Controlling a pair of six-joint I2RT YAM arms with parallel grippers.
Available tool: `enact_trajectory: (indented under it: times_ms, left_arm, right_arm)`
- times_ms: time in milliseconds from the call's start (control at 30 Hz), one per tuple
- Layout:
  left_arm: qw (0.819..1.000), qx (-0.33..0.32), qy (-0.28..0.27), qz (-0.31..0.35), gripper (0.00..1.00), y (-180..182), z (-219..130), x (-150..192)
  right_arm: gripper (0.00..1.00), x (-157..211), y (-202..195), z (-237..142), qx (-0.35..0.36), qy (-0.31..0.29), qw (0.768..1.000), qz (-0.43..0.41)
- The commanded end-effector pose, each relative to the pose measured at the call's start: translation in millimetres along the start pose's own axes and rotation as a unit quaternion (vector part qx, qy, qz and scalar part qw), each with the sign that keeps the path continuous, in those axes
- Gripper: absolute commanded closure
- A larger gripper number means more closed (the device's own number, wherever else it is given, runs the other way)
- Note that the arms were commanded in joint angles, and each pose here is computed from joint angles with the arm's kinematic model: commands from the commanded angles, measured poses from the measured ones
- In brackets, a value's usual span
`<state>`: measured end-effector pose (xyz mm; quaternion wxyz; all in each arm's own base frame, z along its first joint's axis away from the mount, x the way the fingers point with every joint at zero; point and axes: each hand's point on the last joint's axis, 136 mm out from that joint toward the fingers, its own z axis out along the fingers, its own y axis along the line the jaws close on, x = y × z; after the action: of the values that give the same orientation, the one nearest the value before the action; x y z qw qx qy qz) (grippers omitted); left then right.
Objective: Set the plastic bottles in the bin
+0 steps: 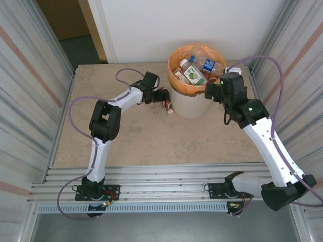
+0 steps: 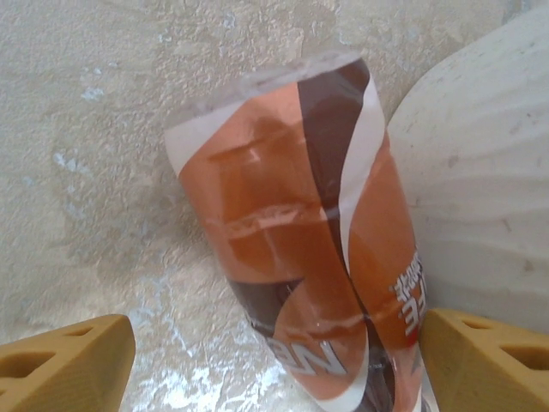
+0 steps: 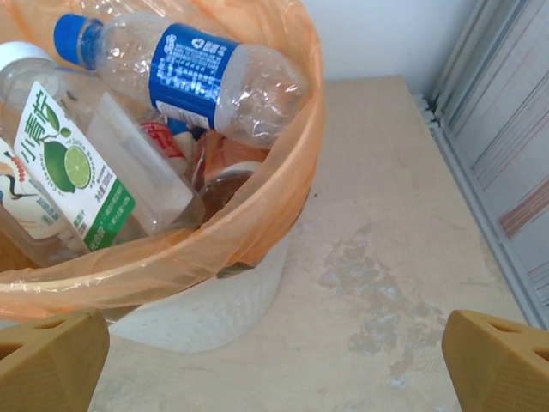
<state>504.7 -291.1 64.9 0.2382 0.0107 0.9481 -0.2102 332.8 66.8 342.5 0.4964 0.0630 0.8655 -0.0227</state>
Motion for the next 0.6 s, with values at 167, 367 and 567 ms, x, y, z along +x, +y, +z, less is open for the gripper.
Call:
enact_trajectory:
  times_ms: [167, 367, 567]
  left_arm:
    - [0.999, -0.043, 0.021, 0.018, 0.14, 11.3, 11.7, 1.8]
    - [0.997, -0.069, 0.03, 0.018, 0.15, 23.8, 15.8, 4.5]
    - [0.996, -0.081, 0.036, 0.01, 0.27, 34.7, 15.0, 7.8]
  right_arm:
    - [0.02, 0.4, 14.9, 4.0, -0.025, 0.016, 0.999, 0.013]
    - [0.02, 2.4, 17.0, 7.8, -0.024, 0.024, 0.999, 0.018]
    - [0.02, 0.5, 18.6, 8.0, -0.027, 0.023, 0.999, 0.021]
